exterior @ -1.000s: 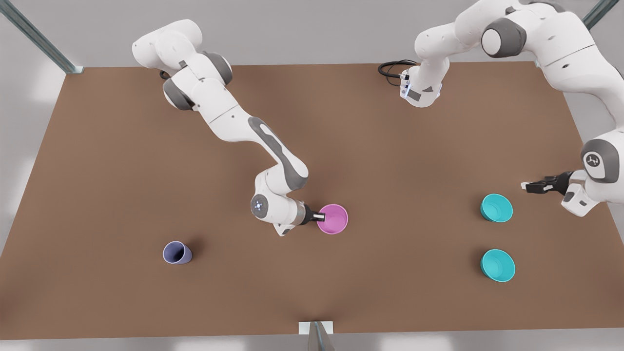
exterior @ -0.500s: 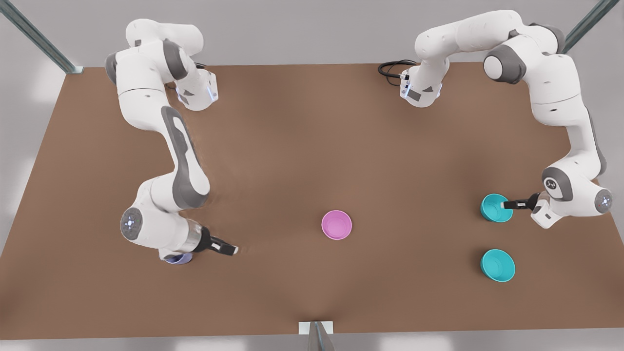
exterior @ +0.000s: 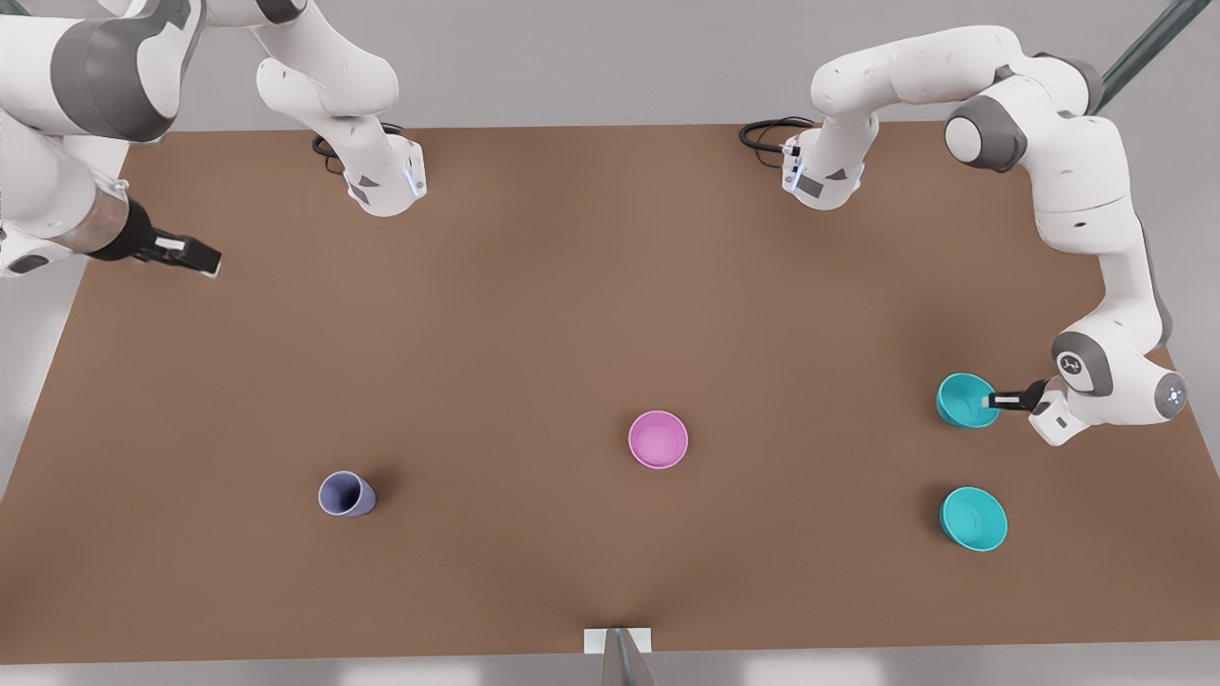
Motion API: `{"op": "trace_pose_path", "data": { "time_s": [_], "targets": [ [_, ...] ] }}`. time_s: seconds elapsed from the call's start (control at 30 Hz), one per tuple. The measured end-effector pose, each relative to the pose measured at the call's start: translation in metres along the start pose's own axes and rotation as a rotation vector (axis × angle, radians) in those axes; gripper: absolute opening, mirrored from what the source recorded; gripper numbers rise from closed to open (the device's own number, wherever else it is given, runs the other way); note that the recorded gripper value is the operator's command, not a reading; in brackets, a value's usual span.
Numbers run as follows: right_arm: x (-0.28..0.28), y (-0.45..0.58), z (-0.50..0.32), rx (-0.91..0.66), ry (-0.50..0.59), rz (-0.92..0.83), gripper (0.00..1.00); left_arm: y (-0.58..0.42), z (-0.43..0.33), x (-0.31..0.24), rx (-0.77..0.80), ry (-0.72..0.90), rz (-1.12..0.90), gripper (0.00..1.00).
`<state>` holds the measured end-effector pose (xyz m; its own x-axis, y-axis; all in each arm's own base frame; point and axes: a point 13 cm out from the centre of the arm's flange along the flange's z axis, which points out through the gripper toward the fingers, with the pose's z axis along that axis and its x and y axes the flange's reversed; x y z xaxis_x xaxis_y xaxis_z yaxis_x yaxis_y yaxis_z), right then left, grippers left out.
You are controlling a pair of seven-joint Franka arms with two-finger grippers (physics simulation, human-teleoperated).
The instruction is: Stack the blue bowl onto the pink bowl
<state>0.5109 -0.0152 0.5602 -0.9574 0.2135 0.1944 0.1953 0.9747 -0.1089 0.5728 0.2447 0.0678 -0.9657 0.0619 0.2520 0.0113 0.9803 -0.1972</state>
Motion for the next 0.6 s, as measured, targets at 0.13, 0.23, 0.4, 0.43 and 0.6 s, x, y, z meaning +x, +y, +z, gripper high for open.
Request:
{"op": "trace_pose_path", "data": {
  "time_s": [0.13, 0.23, 0.4, 0.43, 0.6],
  "targets": [
    [0.007, -0.003, 0.001, 0.008, 0.024, -0.045, 1.00, -0.103, -0.081, -0.035, -0.062, -0.070, 0.143, 0.21],
    [0.010, -0.006, 0.002, 0.008, 0.037, -0.068, 1.00, -0.275, -0.092, -0.075, -0.067, -0.051, 0.323, 0.21],
    [0.013, -0.007, 0.002, 0.009, 0.043, -0.107, 1.00, -0.517, -0.009, -0.073, -0.029, 0.062, 0.483, 0.21],
    [0.013, -0.007, 0.002, 0.010, 0.045, -0.114, 1.00, -0.538, -0.001, -0.071, -0.021, 0.068, 0.470, 0.21],
    [0.013, -0.006, 0.003, 0.009, 0.048, -0.146, 1.00, -0.579, 0.016, -0.071, 0.008, 0.050, 0.336, 0.21]
  ]
}}
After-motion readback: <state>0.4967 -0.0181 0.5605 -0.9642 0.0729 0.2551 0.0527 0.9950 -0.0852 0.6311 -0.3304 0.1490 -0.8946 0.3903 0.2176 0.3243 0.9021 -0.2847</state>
